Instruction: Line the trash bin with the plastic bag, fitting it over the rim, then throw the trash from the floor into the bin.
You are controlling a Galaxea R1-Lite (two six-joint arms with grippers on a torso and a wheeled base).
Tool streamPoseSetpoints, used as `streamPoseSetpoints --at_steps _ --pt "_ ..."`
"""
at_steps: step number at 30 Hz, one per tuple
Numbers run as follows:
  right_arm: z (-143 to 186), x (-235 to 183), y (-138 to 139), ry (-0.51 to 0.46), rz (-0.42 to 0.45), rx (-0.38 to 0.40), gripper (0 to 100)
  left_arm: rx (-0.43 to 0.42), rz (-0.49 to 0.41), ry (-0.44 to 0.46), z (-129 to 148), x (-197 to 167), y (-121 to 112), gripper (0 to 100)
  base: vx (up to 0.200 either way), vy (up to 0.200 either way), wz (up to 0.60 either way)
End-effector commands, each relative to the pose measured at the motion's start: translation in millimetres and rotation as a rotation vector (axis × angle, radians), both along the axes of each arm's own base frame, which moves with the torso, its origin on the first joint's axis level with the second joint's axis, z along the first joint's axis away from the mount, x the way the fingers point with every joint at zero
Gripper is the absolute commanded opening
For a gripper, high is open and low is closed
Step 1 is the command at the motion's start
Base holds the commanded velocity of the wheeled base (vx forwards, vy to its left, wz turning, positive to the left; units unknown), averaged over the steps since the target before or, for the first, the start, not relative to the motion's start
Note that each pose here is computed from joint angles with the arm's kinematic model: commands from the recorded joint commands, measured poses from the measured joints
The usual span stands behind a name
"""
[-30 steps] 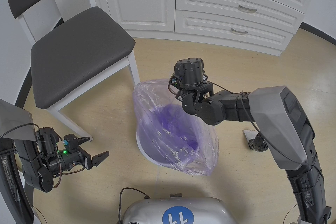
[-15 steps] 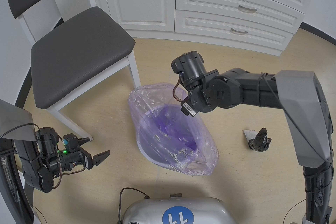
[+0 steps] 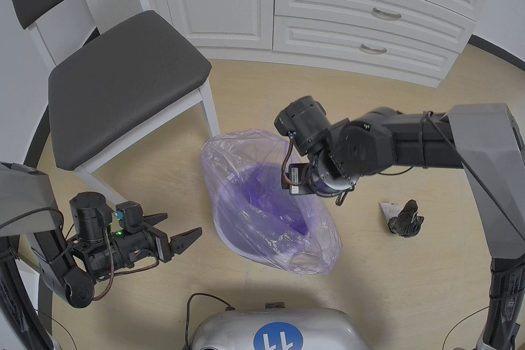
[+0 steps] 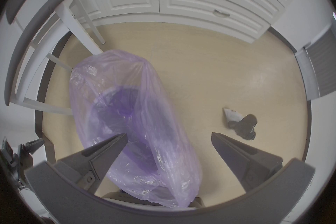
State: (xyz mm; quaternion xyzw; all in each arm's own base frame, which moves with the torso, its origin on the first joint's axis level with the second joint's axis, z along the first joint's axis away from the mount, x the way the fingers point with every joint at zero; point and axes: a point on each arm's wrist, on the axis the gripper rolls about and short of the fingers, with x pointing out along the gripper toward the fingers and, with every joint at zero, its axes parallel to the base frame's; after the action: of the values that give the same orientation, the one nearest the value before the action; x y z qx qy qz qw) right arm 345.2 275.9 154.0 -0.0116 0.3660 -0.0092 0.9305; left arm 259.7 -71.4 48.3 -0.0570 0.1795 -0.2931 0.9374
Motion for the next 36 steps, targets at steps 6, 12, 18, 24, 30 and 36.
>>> streamPoseSetpoints --at_steps 6,12,18,24,30,36 --pt "-65.5 -40.0 -26.4 -0.136 0.09 0.03 100 0.025 0.072 0.087 55.0 12.1 -100.0 100 0.0 0.0 0.0" --pt "-78.4 -38.6 -35.3 -0.193 0.107 0.028 100 -0.032 0.109 0.117 72.1 13.1 -112.5 100 0.0 0.0 0.0" --pt "-90.9 -35.8 -35.3 -0.176 0.103 0.01 0 -0.024 0.112 0.129 68.9 17.3 -115.4 100 0.0 0.0 0.0" --pt "-89.1 -34.2 -34.0 -0.182 0.102 0.019 0 0.013 0.143 0.156 61.3 31.7 -124.3 100 0.0 0.0 0.0" --pt "-85.9 -31.9 -33.7 -0.201 0.101 0.031 0 0.096 0.208 0.208 46.2 47.6 -133.1 100 0.0 0.0 0.0" --pt "-84.8 -31.0 -33.0 -0.224 0.099 0.043 0 0.191 0.267 0.249 33.0 63.2 -143.1 100 0.0 0.0 0.0"
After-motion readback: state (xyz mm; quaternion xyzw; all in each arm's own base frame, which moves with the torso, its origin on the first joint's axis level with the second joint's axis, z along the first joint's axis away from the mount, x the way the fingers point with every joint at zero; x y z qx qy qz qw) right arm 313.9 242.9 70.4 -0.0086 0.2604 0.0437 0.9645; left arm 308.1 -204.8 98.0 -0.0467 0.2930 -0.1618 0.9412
